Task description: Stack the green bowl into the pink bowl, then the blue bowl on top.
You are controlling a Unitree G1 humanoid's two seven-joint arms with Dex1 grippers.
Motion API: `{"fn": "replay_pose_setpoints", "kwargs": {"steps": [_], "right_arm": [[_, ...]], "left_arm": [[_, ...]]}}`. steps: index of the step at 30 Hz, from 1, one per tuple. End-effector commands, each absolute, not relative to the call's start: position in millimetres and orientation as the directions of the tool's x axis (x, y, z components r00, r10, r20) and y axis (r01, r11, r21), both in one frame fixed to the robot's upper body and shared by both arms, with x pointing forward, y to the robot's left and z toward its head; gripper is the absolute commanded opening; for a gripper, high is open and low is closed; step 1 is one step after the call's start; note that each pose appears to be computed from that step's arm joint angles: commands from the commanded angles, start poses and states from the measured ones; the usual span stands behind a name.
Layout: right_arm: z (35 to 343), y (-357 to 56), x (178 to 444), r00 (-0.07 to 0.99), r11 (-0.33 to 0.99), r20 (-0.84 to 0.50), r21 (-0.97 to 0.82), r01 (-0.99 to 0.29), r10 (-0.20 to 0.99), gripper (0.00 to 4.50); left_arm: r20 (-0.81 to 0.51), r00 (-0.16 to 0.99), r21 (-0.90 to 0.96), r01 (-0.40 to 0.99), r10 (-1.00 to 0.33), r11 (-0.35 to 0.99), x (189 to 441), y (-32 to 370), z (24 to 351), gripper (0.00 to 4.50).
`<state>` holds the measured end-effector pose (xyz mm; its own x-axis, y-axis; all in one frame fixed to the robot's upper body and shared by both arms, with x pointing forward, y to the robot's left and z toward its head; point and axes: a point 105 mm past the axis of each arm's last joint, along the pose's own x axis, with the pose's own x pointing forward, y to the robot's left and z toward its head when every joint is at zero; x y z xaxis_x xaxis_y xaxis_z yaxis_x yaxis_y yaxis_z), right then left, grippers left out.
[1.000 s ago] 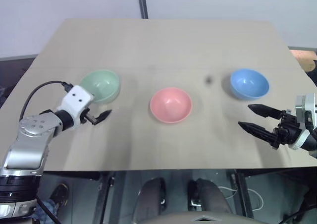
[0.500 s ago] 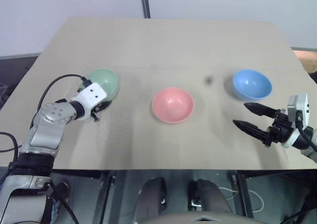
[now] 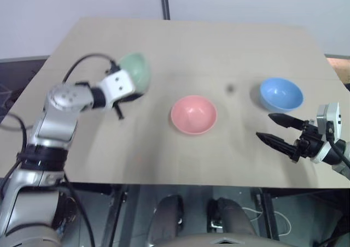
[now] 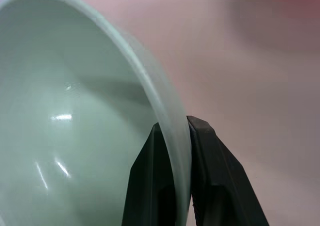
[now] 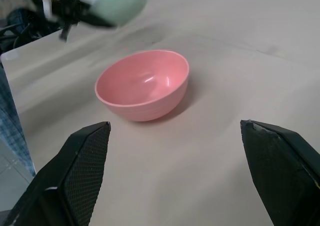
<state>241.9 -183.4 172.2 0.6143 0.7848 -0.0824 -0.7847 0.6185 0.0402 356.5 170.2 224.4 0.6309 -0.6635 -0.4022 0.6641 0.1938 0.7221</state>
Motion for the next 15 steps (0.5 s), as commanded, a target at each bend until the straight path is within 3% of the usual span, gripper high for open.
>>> {"fn": "replay_pose_setpoints", "kwargs": {"steps": [1, 7, 15], "right_arm": [[183.3, -180.7, 239.9, 0.606, 0.607, -0.055, -0.004, -0.795, 0.794, 4.5], [183.8, -181.2, 239.8, 0.612, 0.612, -0.051, -0.012, -0.791, 0.79, 4.5], [184.8, -182.4, 238.9, 0.623, 0.623, -0.045, -0.018, -0.782, 0.781, 4.5]], "left_arm": [[-0.441, 0.49, 0.774, 0.632, -0.752, -0.042, 343.7, 123.8, 235.3, 0.08], [-0.611, 0.198, 0.69, 0.608, -0.766, -0.393, 307.3, 86.8, 213.9, 0.08], [-0.752, 0.178, 0.61, 0.553, -0.634, -0.567, 314.1, 104.7, 193.4, 0.08]]}}
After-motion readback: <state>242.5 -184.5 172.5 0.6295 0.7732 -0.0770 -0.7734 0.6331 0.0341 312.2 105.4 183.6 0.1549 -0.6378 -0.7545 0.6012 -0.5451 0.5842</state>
